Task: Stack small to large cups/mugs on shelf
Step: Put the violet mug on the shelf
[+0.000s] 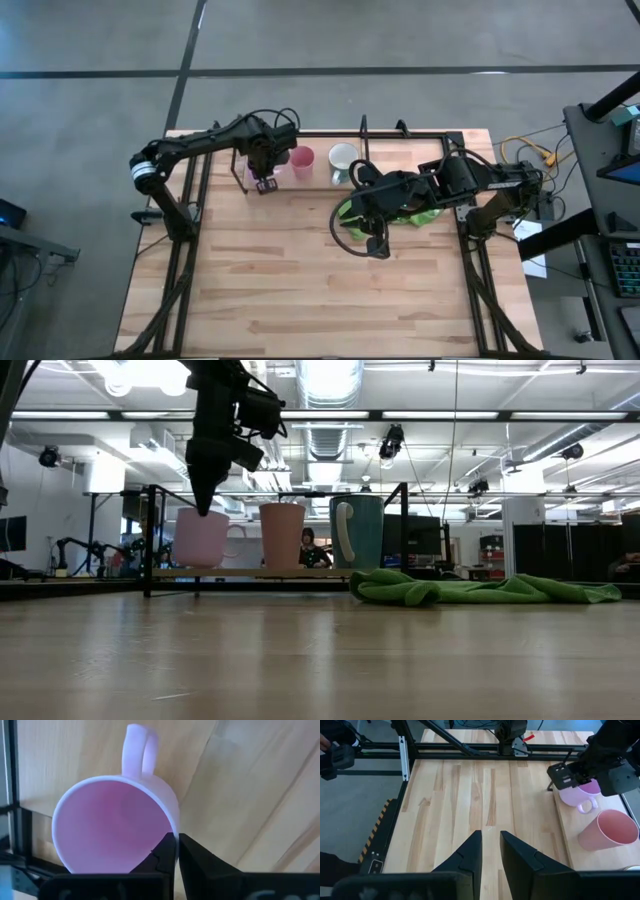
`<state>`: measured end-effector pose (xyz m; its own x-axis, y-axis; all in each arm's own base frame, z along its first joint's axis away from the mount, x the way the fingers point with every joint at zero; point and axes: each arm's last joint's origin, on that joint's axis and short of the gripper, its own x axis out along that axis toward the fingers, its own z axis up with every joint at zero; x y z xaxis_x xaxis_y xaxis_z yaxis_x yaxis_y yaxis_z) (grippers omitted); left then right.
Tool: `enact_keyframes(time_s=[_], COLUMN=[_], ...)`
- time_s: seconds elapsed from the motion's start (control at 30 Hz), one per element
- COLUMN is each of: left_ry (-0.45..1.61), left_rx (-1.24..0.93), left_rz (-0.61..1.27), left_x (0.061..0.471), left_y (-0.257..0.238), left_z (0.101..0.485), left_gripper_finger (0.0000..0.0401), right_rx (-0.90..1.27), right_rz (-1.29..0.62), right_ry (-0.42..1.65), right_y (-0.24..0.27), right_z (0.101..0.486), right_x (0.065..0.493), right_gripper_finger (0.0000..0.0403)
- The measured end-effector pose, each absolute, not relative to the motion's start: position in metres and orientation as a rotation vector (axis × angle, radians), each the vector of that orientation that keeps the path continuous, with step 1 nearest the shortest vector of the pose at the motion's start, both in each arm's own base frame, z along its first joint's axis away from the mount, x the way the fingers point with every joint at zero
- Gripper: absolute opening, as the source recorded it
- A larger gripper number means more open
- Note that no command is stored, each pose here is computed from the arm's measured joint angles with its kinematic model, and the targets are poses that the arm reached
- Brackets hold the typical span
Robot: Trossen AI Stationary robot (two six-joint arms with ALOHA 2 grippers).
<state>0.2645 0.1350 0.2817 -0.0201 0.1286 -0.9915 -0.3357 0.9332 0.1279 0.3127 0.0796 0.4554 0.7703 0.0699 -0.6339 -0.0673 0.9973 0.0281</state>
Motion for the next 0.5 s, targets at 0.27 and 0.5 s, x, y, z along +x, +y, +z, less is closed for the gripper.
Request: enact_keyframes(time_s=[0.27,0.5], left_ry=[1.6,1.603], left_rx=[0.034,0.038], left_rz=[0.293,0.31], left_x=[0.2635,0.263], left_y=[0.1371,0.1383], left_z=[0.2822,0.2822], left_gripper_finger=[0.0,0.0], right_rx=[0.004,0.004], right_rz=[0.075,0.075], right_ry=[0.688,0.688], right_y=[0.0796,0.0796], right_z=[0.4554,0.4554], right_x=[0.3127,0.3127], right_gripper_finger=[0.0063,0.0063])
